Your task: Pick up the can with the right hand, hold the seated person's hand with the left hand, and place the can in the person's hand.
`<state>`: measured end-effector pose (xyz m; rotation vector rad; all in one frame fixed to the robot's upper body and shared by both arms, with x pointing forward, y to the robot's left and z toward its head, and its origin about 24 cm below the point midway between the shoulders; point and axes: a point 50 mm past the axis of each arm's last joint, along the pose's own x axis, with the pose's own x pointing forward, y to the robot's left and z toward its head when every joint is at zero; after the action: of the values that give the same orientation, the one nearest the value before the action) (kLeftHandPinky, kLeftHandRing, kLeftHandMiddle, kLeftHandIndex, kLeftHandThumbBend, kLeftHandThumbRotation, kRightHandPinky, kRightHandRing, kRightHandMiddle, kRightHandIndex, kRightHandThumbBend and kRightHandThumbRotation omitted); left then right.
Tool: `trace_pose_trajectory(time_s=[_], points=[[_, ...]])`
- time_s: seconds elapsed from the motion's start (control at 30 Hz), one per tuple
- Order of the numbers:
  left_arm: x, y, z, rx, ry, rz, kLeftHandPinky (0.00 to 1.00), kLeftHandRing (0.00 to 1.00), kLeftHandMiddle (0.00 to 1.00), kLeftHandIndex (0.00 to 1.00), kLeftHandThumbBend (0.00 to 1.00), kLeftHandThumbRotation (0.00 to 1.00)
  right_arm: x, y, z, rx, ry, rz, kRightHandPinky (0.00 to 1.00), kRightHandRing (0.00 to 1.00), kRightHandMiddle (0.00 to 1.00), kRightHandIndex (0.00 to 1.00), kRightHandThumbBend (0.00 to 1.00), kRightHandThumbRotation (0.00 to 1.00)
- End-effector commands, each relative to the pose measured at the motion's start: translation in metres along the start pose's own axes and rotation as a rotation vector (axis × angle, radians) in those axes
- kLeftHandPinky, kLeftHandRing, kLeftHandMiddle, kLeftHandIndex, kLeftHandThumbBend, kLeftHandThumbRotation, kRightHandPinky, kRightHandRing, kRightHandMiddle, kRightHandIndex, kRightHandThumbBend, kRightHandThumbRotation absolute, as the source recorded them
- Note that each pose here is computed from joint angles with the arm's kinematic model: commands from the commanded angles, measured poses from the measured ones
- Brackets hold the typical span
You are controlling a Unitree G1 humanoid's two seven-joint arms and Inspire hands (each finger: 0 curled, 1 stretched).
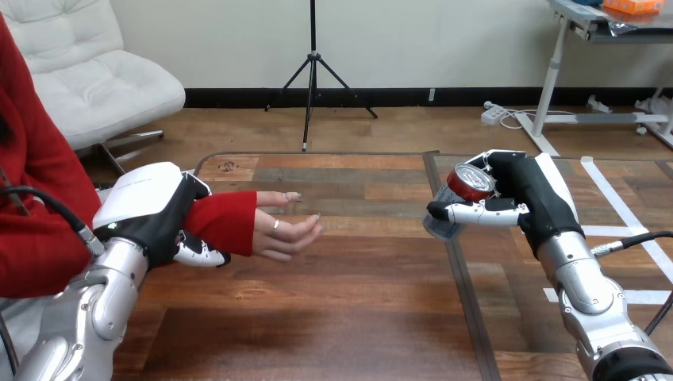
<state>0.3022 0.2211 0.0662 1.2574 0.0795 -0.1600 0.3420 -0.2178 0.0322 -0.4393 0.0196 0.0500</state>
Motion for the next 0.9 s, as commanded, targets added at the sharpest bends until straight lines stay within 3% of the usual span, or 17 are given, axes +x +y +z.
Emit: trace_pose_trajectory(time_s=[0.0, 0.87], points=[[0.0063, 0.0266, 0.015, -0.003, -0.067, 0.105, 0.19, 0.25, 0.33, 0.35, 0.65, 0.0, 0.0219, -0.0237, 0.048, -0.013, -0.174, -0.071, 0.31, 0.36, 0.41, 0.44, 0.83, 0.0], [0.006, 0.0264, 0.0148, -0.023, -0.071, 0.107, 0.18, 0.24, 0.33, 0.35, 0.65, 0.0, 0.0225, -0.0232, 0.0485, 0.0, -0.172, -0.071, 0.32, 0.36, 0.42, 0.43, 0.83, 0.0]])
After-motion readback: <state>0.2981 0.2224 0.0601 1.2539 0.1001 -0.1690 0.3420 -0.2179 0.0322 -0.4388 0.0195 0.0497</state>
